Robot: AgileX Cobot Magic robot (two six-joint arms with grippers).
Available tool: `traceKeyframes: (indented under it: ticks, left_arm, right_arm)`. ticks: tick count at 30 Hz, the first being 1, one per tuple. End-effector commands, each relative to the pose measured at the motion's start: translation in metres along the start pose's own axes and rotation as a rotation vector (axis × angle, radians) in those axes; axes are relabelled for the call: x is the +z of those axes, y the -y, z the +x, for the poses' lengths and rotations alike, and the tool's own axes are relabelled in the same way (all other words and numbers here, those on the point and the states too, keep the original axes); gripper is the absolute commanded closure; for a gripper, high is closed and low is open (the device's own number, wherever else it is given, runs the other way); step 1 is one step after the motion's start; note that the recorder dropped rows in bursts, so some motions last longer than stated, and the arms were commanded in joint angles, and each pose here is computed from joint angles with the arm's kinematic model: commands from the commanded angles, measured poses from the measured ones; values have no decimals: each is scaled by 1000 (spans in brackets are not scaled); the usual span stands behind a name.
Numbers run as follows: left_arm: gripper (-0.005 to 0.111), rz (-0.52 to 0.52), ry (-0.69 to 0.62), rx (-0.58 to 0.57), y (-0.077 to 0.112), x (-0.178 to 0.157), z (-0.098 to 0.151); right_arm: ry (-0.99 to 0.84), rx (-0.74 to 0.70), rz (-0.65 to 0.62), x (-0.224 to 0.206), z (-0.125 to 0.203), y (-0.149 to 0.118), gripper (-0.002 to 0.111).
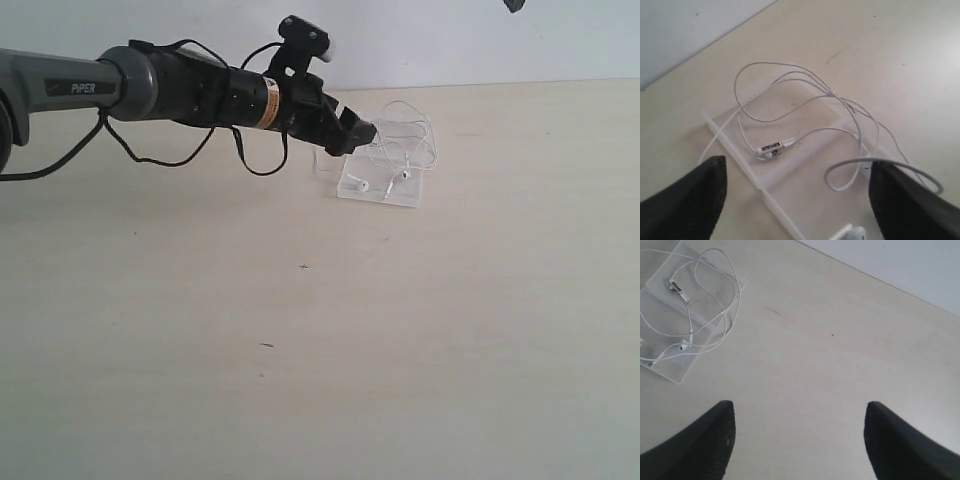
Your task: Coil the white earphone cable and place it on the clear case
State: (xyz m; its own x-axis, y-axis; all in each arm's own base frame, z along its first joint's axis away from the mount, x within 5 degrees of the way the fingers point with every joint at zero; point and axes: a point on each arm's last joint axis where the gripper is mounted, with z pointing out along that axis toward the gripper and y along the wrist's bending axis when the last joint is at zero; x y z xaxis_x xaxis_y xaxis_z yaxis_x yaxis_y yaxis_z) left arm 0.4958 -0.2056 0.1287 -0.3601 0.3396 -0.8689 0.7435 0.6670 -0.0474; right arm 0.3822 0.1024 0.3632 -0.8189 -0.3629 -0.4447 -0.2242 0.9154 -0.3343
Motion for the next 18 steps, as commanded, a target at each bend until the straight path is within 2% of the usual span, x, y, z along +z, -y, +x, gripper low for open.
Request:
traceKeyframes:
  ticks: [1, 6, 12, 15, 17, 18]
  left_arm:
    - [31, 92, -10, -83, -1, -13, -1]
    - [32, 203, -15, -160, -4, -27, 3]
    - [32, 243, -38, -267, -14, -36, 16]
    - [32, 353, -40, -304, -9, -42, 15]
    - [38, 435, -38, -318, -6, -49, 14]
    - [46, 459, -38, -336, -7, -53, 13]
  right_arm:
    - [45, 24, -17, -24, 8, 8, 40]
    - [38, 26, -29, -41, 30, 11, 40]
    - [137, 45, -56, -68, 51, 16, 40]
    - [179, 56, -69, -78, 58, 18, 40]
    - [212, 66, -76, -84, 62, 19, 40]
    - [230, 81, -79, -87, 66, 19, 41]
